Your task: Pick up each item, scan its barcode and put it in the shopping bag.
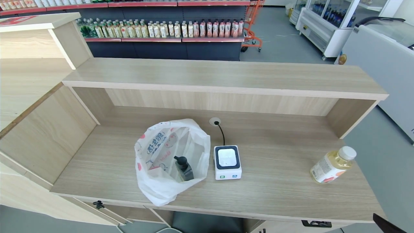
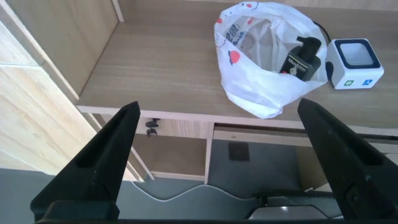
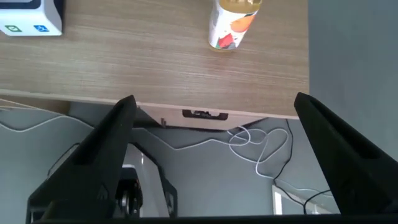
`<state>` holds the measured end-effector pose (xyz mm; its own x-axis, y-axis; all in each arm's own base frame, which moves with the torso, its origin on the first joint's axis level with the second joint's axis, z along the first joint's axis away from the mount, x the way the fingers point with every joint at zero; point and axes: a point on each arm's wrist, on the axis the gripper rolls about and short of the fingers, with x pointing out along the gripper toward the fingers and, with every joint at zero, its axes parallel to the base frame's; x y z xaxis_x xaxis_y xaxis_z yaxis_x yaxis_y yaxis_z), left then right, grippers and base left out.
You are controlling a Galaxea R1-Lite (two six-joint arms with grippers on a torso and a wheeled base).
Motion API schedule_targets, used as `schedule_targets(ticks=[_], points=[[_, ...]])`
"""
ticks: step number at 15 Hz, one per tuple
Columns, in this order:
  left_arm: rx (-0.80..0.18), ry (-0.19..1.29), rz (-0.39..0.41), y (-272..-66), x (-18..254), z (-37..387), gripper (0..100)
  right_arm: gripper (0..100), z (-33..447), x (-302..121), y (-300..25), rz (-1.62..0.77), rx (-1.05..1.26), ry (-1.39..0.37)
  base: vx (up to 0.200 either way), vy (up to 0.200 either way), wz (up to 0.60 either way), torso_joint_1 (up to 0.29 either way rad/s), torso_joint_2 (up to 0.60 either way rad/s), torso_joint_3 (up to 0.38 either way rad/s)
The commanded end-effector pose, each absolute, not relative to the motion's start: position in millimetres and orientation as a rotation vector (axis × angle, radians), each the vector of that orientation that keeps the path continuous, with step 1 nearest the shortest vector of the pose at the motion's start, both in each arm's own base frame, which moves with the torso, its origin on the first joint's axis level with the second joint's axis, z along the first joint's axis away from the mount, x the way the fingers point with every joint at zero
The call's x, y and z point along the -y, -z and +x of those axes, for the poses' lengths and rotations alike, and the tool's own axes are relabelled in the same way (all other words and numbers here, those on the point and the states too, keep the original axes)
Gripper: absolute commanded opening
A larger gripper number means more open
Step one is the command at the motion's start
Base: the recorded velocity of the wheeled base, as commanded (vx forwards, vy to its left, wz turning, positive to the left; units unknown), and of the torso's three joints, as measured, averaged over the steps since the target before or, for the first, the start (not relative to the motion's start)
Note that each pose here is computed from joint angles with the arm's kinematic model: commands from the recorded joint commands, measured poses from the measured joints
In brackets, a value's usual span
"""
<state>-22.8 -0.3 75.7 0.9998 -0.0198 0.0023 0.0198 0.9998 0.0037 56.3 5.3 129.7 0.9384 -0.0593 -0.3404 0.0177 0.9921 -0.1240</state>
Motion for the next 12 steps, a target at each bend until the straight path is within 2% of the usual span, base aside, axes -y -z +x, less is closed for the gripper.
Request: schedule_targets(ticks=[1,12], points=[[0.002,0.02,0.003,-75.8,0.3,-22.7,100,100,56.0,-5.3,-129.3,-0.122,-0.352,0.039,0.0,-0.2,0.0,0.002,0.01,-0.002],[0.002,0.02,0.005,-75.8,0.3,-22.7,100,100,50.5,-4.6,-113.6,-0.134,-0.4,0.021,0.0,-0.2,0.0,0.003,0.0,0.004]])
